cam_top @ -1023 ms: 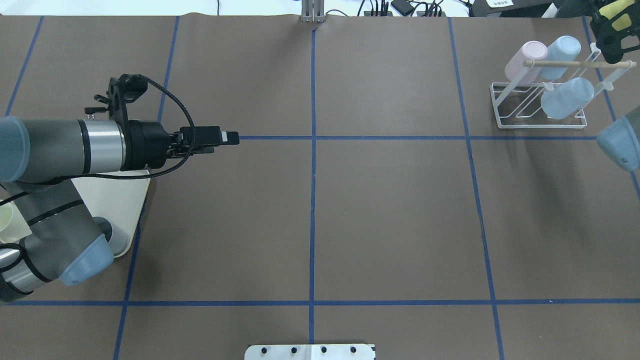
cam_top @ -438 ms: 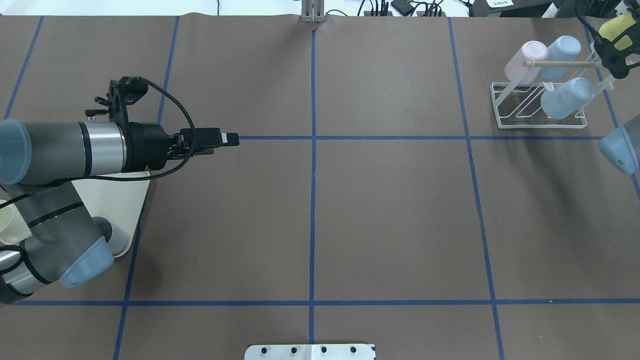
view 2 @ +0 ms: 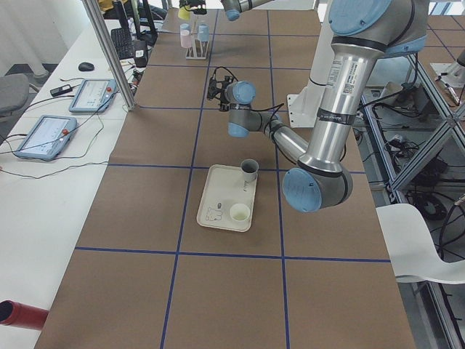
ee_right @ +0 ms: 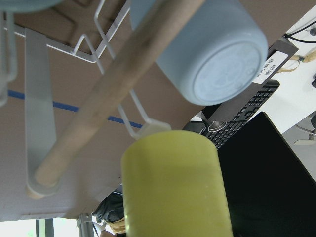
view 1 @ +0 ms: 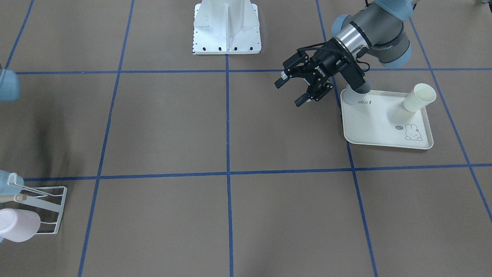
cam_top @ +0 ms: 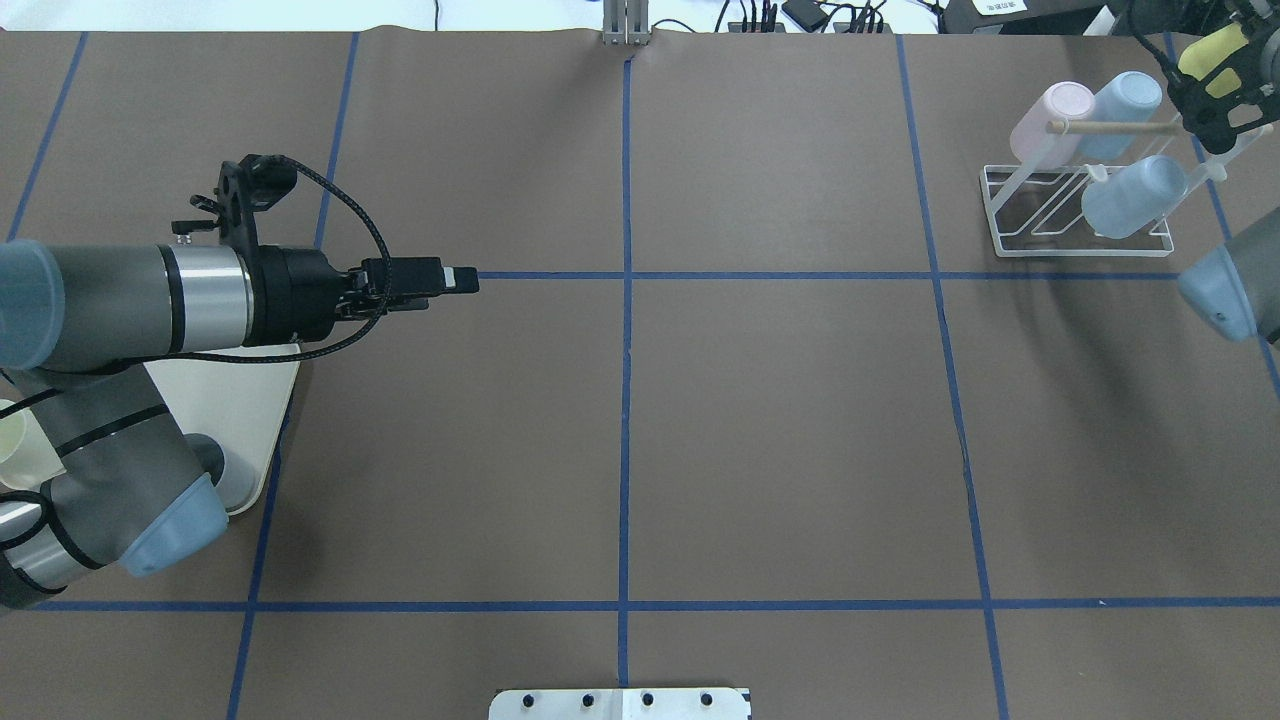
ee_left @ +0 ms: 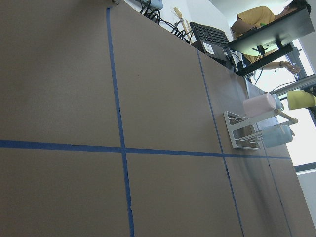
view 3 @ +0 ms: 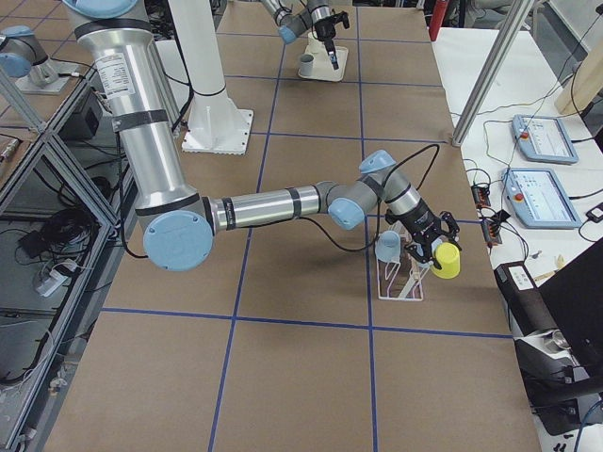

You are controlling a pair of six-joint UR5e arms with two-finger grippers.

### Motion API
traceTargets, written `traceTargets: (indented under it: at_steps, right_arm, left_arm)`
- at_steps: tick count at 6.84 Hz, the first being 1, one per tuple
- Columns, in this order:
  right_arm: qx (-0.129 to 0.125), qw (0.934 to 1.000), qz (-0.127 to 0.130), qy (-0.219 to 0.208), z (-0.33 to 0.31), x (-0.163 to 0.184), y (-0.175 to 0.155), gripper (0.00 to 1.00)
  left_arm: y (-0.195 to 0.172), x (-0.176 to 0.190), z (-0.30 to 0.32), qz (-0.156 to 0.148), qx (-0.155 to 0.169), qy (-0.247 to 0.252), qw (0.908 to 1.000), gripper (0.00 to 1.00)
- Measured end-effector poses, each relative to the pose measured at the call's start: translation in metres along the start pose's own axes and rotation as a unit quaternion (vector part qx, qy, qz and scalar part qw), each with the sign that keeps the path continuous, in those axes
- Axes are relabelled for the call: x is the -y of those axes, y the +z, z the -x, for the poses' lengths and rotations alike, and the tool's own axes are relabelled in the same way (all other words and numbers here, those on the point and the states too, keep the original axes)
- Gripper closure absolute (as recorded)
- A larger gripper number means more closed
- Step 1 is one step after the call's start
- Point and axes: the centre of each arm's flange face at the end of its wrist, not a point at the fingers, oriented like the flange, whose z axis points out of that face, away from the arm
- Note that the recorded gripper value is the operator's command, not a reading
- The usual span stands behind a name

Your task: Transfer IKEA cup to right arm and place on rack

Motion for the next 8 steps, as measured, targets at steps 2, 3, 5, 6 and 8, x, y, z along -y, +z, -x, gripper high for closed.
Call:
traceTargets:
  at_steps: [2, 3, 5, 6, 8]
  right_arm:
    - [0.002, 1.0000, -0.001, -0.003, 0.000, 0.004, 0.001, 1.00]
    - [0.004, 1.0000, -0.001, -0.004, 0.001, 0.006, 0.002, 1.00]
    - [0.006, 0.9999, -0.001, -0.010, 0.002, 0.013, 0.005, 1.00]
    - [0.007, 0.9999, 0.001, -0.013, 0.002, 0.017, 0.005, 1.00]
    - [0.007, 0.9998, 0.004, -0.016, 0.003, 0.022, 0.006, 0.93]
  left_arm:
    - [0.000, 0.000, 0.000, 0.000, 0.000, 0.000, 1.0000, 0.00]
    - [0.000, 0.000, 0.000, 0.000, 0.000, 0.000, 1.0000, 0.00]
    - [0.000, 0.000, 0.000, 0.000, 0.000, 0.000, 1.0000, 0.00]
    - [0.000, 0.000, 0.000, 0.000, 0.000, 0.000, 1.0000, 0.00]
    - [0.001, -0.001, 0.000, 0.001, 0.000, 0.000, 1.0000, 0.00]
